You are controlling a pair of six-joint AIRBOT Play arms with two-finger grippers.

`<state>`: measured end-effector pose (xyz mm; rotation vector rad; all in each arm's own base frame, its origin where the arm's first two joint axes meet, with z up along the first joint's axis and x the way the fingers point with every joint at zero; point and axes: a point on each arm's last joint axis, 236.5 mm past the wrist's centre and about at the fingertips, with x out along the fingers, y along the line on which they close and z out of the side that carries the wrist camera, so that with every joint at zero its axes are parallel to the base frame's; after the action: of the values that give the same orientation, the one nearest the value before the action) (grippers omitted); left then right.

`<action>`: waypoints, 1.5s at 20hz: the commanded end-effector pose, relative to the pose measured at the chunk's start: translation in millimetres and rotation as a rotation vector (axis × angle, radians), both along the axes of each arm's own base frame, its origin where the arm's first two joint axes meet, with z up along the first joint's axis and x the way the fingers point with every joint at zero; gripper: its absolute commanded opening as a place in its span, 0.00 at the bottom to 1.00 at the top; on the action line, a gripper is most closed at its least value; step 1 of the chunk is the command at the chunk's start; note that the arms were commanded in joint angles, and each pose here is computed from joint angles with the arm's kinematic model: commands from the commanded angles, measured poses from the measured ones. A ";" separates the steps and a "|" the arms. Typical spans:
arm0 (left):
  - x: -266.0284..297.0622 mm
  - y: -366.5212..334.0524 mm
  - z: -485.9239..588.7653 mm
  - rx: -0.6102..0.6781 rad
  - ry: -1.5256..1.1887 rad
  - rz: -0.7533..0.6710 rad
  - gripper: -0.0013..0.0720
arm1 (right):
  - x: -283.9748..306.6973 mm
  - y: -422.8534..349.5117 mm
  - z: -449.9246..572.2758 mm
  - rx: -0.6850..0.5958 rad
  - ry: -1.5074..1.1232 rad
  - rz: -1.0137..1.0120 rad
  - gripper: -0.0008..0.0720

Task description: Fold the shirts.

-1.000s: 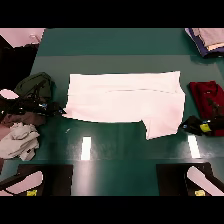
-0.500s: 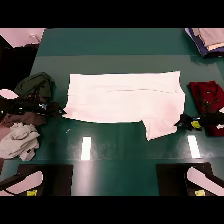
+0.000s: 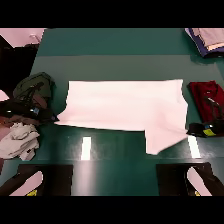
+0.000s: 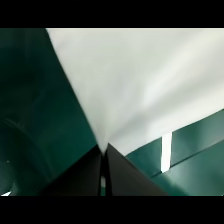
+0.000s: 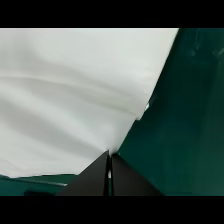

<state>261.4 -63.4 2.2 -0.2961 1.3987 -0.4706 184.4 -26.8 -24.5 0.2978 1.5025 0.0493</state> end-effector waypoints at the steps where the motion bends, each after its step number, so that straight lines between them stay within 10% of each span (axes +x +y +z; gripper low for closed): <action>1: -41.6 -1.6 27.4 0.039 0.024 -0.057 0.05 | -35.6 -2.3 25.0 -0.079 0.005 0.013 0.03; 30: 144.7 19.2 -1.9 -0.047 -0.304 0.413 0.05 | 215.7 9.6 40.4 -0.019 -0.262 0.101 0.04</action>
<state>388.1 -49.1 16.2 -0.4923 0.9924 -0.2186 370.7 -23.4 30.5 0.1607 1.2568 0.1617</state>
